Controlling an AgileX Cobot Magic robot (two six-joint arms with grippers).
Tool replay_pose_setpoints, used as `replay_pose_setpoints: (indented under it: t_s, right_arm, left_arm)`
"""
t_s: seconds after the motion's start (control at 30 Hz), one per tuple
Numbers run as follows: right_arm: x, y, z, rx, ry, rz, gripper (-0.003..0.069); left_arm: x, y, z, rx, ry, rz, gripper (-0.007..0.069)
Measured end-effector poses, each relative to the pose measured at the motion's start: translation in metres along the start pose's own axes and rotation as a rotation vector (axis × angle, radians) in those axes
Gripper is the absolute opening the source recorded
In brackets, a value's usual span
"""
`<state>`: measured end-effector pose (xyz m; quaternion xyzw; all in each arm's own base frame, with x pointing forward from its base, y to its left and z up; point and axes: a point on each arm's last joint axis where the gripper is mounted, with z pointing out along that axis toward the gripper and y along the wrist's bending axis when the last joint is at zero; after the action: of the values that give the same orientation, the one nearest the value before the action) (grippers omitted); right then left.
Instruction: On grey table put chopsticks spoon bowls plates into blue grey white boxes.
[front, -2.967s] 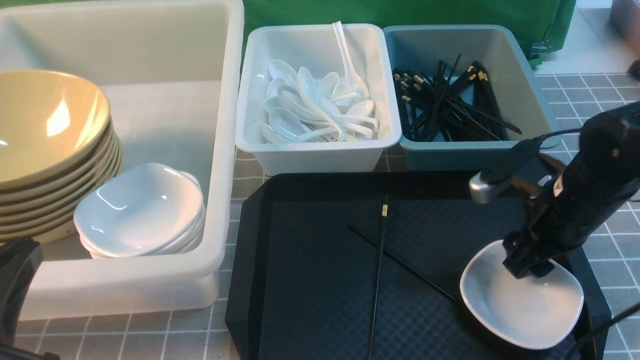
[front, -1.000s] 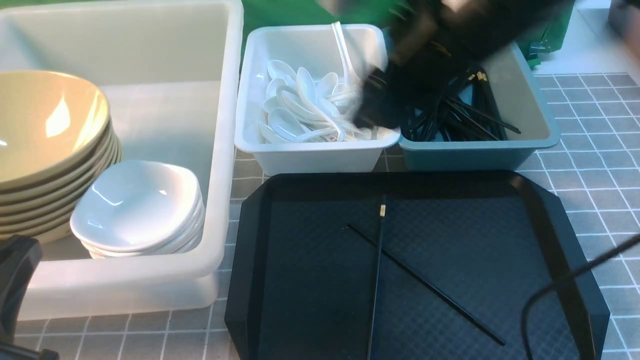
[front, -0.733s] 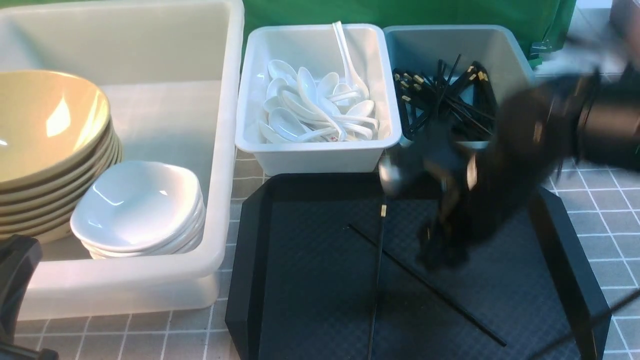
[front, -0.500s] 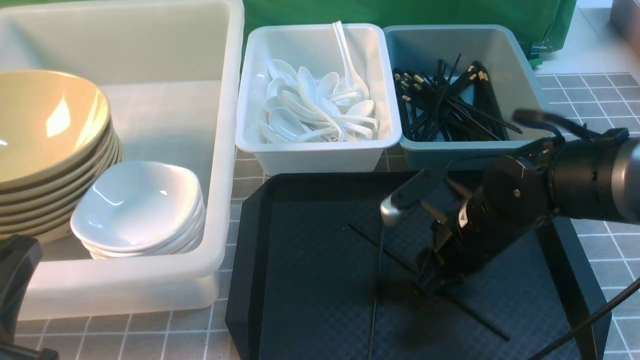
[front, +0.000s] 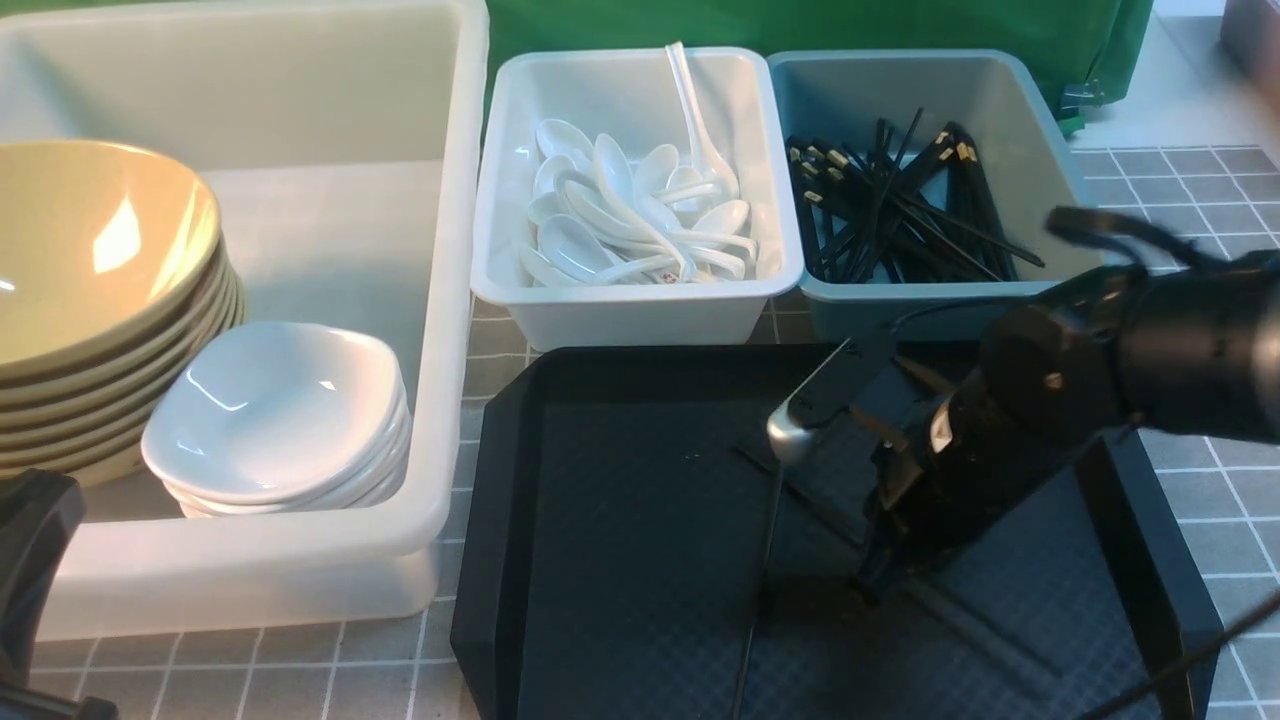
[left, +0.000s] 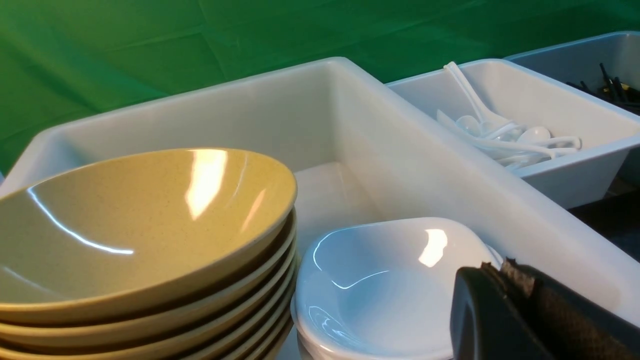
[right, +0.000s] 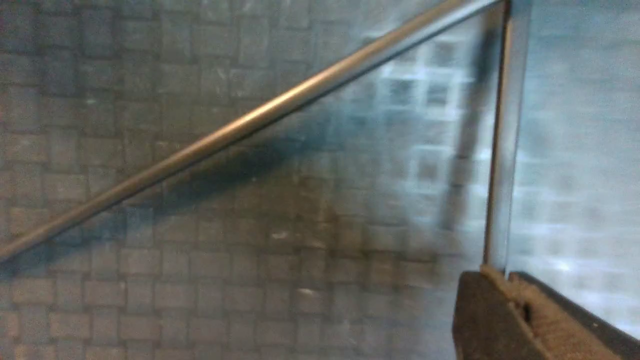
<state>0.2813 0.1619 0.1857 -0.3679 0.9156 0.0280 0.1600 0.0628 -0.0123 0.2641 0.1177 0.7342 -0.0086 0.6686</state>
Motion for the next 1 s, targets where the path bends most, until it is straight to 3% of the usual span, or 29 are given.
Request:
replay_pose_setpoints:
  t_s: [0.27,0.4,0.6,0.77,0.93,1.0]
  right_arm:
    - [0.000,-0.001,-0.031,0.034,-0.056,-0.025,0.0049]
    - [0.007,-0.008,-0.031,0.103,0.016,-0.073,0.0049]
    - [0.010,-0.020,-0.045,0.165,0.095,-0.030,0.0049]
    - [-0.020,-0.027,-0.102,0.238,-0.167,-0.021,0.0049]
    - [-0.072,-0.050,-0.137,0.370,-0.716,-0.070,0.0049]
    - [-0.083,-0.064,-0.135,0.400,-0.824,-0.055,0.0049]
  left_arm:
    - [0.000,0.000,0.000,0.000,-0.001,0.000,-0.0008]
    - [0.000,0.000,0.000,-0.001,-0.003,0.000,-0.0008]
    - [0.000,0.000,0.000,-0.001,-0.003,0.000,-0.0008]
    - [0.000,0.000,0.000,-0.001,-0.004,0.000,-0.0008]
    - [0.000,0.000,0.000,-0.001,-0.004,0.000,-0.0008]
    - [0.000,0.000,0.000,-0.001,-0.003,0.000,-0.0008]
